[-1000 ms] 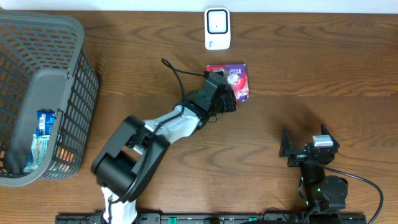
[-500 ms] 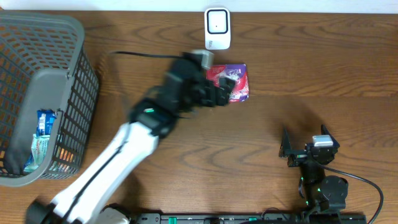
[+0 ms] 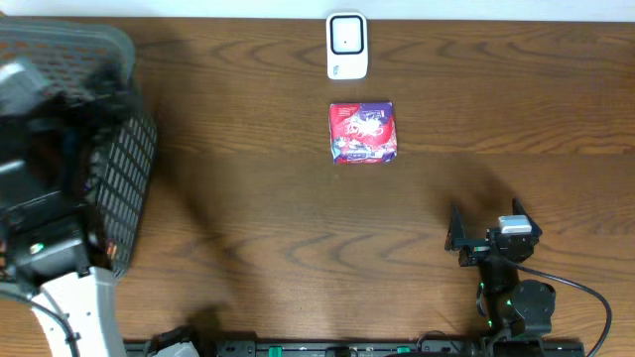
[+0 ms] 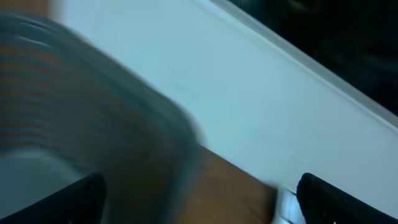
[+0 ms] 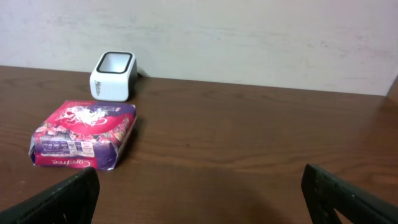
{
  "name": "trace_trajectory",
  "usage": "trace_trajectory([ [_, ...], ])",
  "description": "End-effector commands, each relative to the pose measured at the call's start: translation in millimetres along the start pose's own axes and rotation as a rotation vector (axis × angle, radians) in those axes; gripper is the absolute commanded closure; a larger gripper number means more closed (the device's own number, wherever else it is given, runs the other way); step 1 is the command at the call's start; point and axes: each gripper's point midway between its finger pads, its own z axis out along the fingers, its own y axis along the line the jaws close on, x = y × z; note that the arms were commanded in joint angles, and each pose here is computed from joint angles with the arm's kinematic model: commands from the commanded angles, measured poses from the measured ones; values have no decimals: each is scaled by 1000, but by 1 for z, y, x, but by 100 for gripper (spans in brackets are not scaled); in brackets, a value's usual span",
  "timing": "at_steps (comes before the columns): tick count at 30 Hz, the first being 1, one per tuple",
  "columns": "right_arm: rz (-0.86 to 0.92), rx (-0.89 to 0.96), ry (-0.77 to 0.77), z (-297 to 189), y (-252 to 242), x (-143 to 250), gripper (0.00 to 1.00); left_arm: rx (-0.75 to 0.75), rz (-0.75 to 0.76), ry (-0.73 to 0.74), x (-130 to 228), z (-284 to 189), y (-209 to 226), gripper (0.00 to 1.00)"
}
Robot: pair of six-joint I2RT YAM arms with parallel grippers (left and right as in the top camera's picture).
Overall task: Scan the item barcode
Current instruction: 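Release the package and move the left gripper back to the basket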
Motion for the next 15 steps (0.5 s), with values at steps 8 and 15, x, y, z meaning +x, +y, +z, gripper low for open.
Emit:
trace_trajectory([
  [8, -12, 12, 1, 0, -2, 1, 1, -781, -57, 68, 18, -42, 191, 2],
  [15, -12, 12, 1, 0, -2, 1, 1, -1027, -59, 312, 76, -52, 243, 5],
])
